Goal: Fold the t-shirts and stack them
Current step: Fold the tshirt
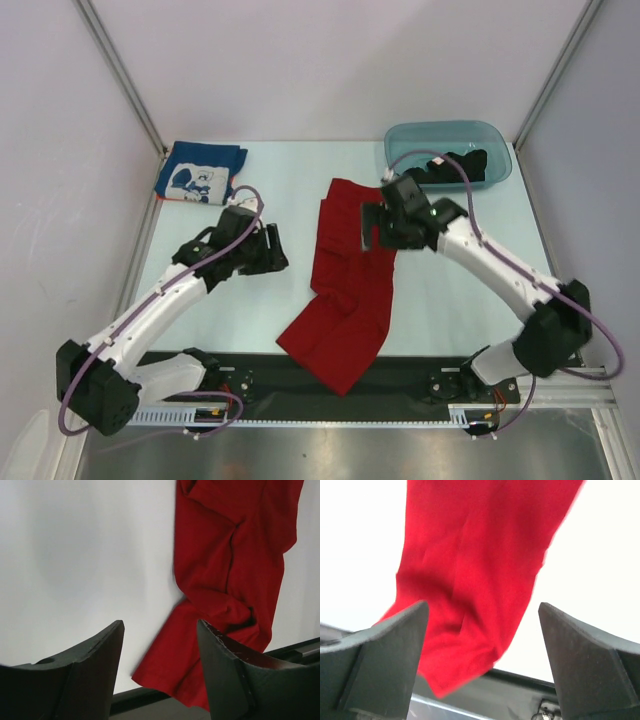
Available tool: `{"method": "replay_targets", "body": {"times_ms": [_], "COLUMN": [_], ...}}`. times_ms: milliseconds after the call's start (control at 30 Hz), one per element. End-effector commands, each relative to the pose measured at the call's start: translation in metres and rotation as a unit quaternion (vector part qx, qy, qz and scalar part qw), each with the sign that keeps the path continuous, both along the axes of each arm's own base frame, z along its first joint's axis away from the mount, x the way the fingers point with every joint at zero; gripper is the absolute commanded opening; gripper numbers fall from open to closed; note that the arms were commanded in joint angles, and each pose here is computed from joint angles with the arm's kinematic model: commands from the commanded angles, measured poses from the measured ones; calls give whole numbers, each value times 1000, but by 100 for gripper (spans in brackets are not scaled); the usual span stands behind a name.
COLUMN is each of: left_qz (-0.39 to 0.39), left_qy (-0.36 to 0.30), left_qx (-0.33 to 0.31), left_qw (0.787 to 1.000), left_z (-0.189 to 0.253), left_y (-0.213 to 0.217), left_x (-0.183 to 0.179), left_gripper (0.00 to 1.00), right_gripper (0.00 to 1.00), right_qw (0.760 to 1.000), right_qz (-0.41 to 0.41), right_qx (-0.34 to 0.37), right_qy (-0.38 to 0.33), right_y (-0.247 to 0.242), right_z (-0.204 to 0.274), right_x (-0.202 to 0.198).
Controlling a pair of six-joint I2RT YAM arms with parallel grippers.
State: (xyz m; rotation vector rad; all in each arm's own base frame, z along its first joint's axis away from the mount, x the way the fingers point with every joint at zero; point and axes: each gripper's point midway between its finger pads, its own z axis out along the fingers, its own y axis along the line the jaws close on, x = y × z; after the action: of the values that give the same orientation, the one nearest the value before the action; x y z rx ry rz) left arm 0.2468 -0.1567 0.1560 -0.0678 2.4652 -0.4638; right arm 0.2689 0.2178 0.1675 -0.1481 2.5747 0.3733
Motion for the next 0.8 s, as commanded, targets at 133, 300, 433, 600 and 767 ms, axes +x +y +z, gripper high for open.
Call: {"method": "replay_targets", "body": {"times_ms": [133,300,433,600,767], "left_qz": [71,78,75,65,60], "left_qy": [-75,-101,-94,-91,-93], "left_qx": [-28,7,26,31,48], "left_qw": [994,992,992,993,993], "left_z": [37,46,37,30,26], "left_y": [1,21,29,28,31], "left_x": [11,6,-1,-1,2], "left_gripper": [66,67,67,68,68], "right_gripper": [96,97,96,95,94], "right_qw": [991,985,983,987,996], "right_qz": [-101,-134,-140,-118,-48], "right_qx": [-49,-99,-99,-106,-70], "right_qy": [-74,-49,-58,-33,-30], "right_y": [17,36,51,61,101], "right_z": [-4,-57,-78,-124,-150], "right_x": [152,205,234,243,254]}}
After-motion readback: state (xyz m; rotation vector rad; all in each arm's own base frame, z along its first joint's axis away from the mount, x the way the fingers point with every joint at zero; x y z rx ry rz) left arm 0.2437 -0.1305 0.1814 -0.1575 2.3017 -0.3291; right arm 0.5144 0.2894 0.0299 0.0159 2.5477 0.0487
